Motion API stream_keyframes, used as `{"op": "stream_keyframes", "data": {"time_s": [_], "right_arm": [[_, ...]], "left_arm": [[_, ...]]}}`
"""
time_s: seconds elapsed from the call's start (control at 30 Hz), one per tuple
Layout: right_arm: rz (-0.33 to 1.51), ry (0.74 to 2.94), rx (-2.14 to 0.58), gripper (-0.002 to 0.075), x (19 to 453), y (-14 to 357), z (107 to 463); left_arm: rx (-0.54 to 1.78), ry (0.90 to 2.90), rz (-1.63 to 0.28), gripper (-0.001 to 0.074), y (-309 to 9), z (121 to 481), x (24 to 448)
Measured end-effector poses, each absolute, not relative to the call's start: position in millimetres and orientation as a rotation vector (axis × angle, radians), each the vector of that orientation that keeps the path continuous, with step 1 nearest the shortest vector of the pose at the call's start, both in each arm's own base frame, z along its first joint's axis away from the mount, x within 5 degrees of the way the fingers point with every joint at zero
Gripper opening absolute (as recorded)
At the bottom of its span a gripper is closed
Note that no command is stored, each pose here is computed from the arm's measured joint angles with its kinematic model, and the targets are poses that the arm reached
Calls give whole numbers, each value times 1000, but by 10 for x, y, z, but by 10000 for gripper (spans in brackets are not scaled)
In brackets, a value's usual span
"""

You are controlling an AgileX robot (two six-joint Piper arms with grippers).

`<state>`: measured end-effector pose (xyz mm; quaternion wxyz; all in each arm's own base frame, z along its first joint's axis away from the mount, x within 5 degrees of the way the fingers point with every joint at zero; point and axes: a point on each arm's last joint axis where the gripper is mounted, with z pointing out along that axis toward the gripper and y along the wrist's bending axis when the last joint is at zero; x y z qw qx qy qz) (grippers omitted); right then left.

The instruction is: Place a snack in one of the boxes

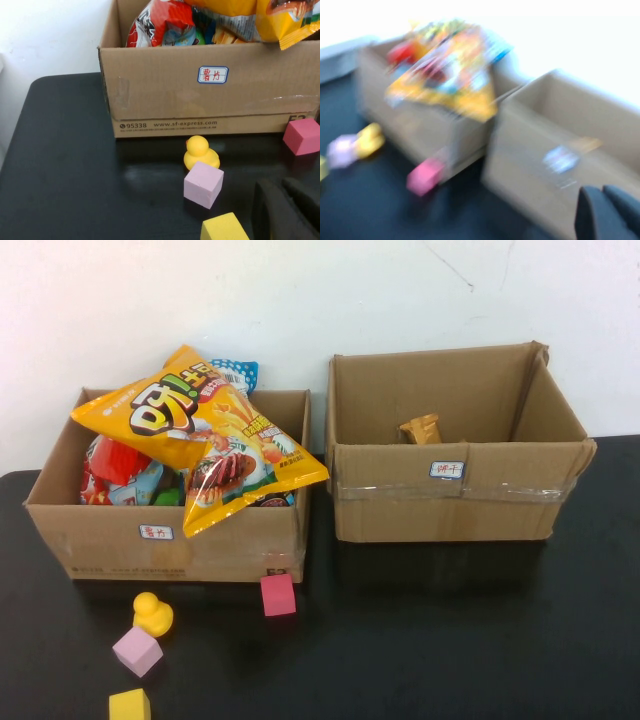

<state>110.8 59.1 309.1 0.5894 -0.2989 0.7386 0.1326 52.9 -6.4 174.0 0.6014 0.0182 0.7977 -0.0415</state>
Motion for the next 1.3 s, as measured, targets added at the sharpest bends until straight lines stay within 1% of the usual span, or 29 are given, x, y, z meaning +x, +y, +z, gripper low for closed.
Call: {"op": "stream_keyframes", "data": {"time_s": [0.13,0.3,0.4,0.53,0.67,0.83,1.0,1.17,1.3], "right_arm": [[120,1537,-551,-1,731,367,3306],[-70,1333,-411,-1,309,260,3370],[-137,1233,-333,-1,149,219,3378],[-141,1188,-241,-1,119,164,3315],[-139,1306,-163,-1,282,94,3006],[-35,1538,20,-1,458,16,2471],[-11,1719,132,-1,547,-38,1922],[-32,1888,184,-1,519,-68,1691],[-64,1905,160,-1,512,-78,1682]], "left_arm": [[42,1848,-96,-1,-64,1740,529],[44,1849,-95,-1,-64,1739,529],[46,1850,-94,-2,-65,1738,529],[44,1850,-96,-2,-65,1738,529],[44,1851,-96,-2,-65,1737,528],[44,1851,-96,-2,-65,1737,528],[44,1851,-96,-2,-65,1737,528],[44,1851,-96,-2,-65,1737,528],[44,1852,-96,-2,-66,1736,528]]}}
